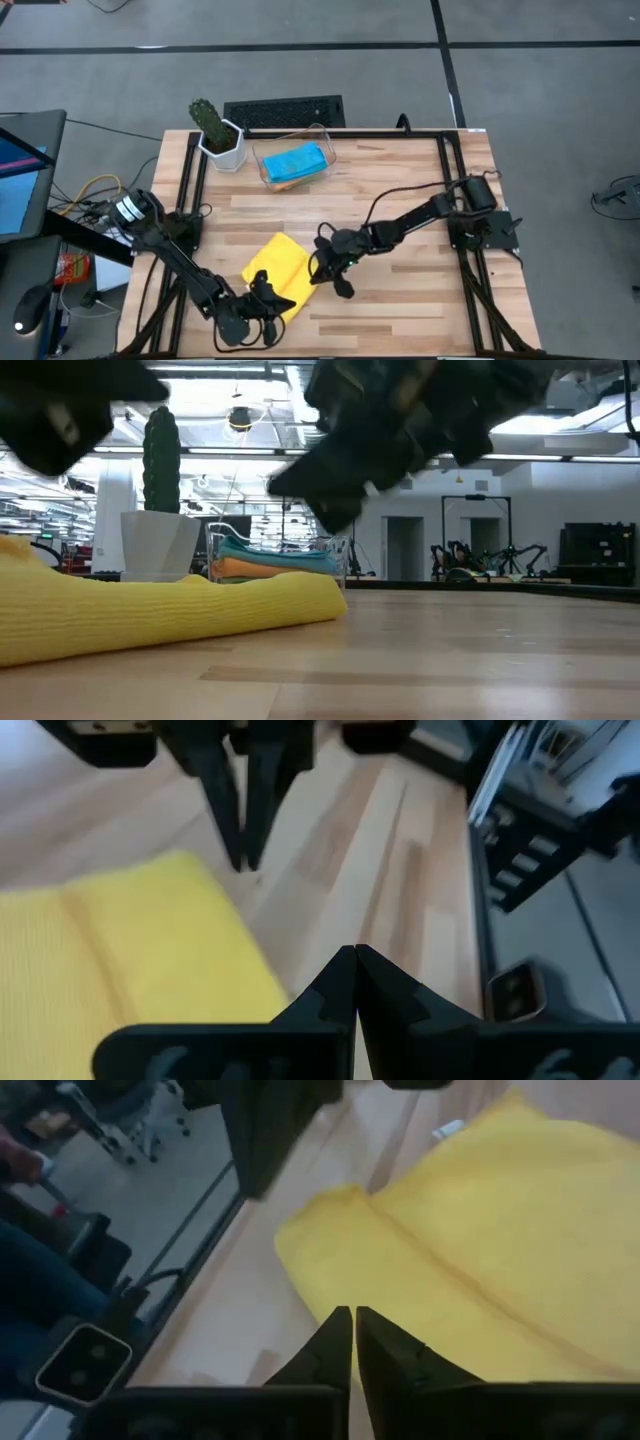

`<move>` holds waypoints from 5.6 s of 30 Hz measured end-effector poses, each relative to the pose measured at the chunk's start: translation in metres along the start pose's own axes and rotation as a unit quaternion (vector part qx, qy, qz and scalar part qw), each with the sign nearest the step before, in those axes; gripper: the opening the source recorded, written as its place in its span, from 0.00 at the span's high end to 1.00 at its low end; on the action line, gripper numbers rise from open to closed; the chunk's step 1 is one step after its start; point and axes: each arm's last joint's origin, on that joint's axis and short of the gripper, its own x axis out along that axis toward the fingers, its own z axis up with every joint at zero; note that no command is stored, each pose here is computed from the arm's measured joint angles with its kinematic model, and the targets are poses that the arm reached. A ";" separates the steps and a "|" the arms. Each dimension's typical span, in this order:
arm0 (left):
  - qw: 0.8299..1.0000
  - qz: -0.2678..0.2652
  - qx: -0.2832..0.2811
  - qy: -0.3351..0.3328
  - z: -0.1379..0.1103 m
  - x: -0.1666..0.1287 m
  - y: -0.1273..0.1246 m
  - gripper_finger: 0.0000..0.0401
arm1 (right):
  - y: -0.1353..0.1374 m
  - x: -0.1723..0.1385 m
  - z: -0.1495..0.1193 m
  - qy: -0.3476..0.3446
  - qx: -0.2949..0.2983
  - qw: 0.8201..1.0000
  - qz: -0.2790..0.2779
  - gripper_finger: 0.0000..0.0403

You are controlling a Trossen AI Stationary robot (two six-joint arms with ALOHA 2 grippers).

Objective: Fold microfiber towels
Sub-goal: Fold the yellow microfiber cloth

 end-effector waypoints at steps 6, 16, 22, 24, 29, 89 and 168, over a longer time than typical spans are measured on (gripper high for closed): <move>1.000 -0.001 -0.008 0.027 -0.014 0.010 0.003 1.00 | -0.003 0.020 -0.020 0.010 0.026 1.000 0.006 0.94; 0.994 0.020 -0.032 0.098 -0.053 0.028 0.017 1.00 | -0.016 0.034 -0.047 0.046 0.052 0.998 -0.007 0.93; 0.992 0.022 -0.042 0.119 -0.062 0.028 0.019 1.00 | -0.013 0.029 -0.040 0.043 0.056 0.998 -0.003 0.94; 0.992 0.022 -0.043 0.119 -0.062 0.028 0.018 1.00 | -0.010 0.023 -0.029 0.025 0.037 0.999 -0.006 0.95; 0.992 0.022 -0.044 0.118 -0.062 0.029 0.019 1.00 | -0.015 0.012 -0.009 -0.019 -0.008 0.998 -0.059 0.95; 0.978 0.170 -0.115 0.034 -0.074 0.006 0.023 1.00 | -0.056 0.022 -0.039 -0.018 0.092 0.982 -0.165 0.93; 0.921 0.304 -0.239 0.045 0.055 -0.080 0.056 0.94 | -0.069 -0.018 0.080 0.003 0.079 0.960 -0.268 0.46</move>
